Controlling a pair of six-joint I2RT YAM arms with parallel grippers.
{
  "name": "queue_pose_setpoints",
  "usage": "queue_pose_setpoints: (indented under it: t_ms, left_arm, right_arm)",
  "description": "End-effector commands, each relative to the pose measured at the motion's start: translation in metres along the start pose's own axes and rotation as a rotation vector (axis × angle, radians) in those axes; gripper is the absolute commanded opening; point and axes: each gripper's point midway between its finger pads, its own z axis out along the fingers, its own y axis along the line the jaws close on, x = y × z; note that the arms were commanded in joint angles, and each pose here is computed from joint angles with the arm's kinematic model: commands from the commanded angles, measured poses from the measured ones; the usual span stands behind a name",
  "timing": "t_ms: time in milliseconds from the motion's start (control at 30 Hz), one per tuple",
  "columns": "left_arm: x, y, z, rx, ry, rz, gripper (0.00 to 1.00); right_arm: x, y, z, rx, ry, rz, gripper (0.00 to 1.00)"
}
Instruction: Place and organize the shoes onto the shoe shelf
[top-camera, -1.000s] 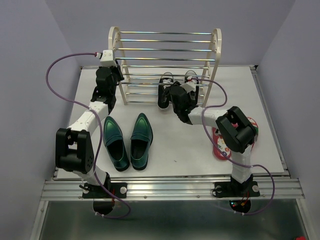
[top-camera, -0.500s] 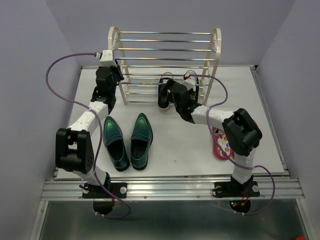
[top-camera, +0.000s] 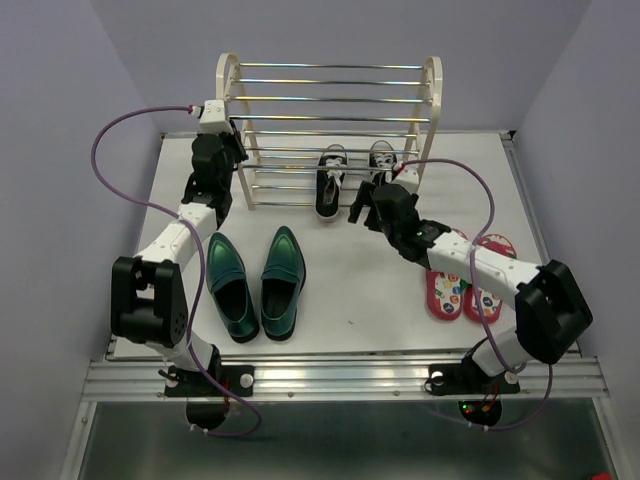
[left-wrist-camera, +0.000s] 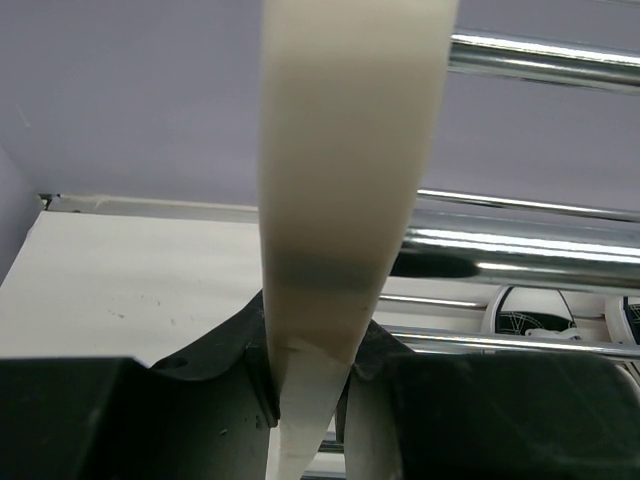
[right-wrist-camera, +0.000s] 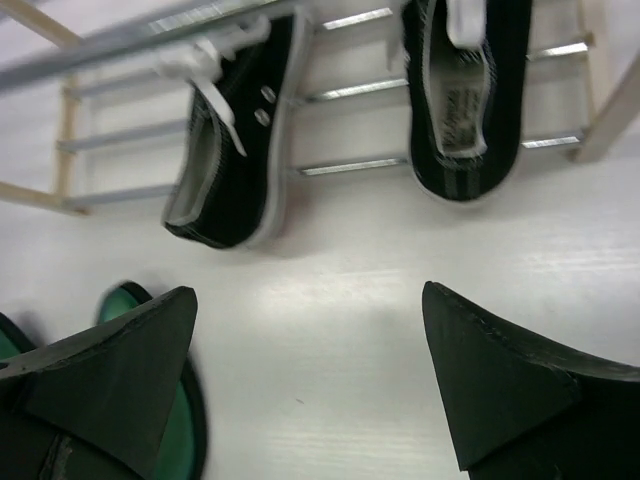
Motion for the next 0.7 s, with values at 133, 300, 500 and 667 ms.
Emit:
queue_pose_setpoints:
  t_ms: [133,300,500,667]
  left_arm:
    - [0.017,-0.010,-0.015,0.014,0.077,-0.172,0.48]
    - [0.004,-0.013,-0.027,0.037,0.057,-0.168,0.75]
    - [-0.013,-0.010,-0.041,0.029,0.021,-0.177,0.99]
    - [-0.023,-0.006,-0.054,0.007,0.017,-0.174,0.99]
  right_arm:
    - [0.029,-0.080,-0.037,0.181,0.159,-0.095,1.00]
    - [0.017,-0.135,-0.072,0.312,0.205,-0.011,1.00]
    - [0.010,-0.185,-0.120,0.510,0.216,0.041,1.00]
    - [-0.006,-0.220,-0.163,0.687,0.181,0.141,1.00]
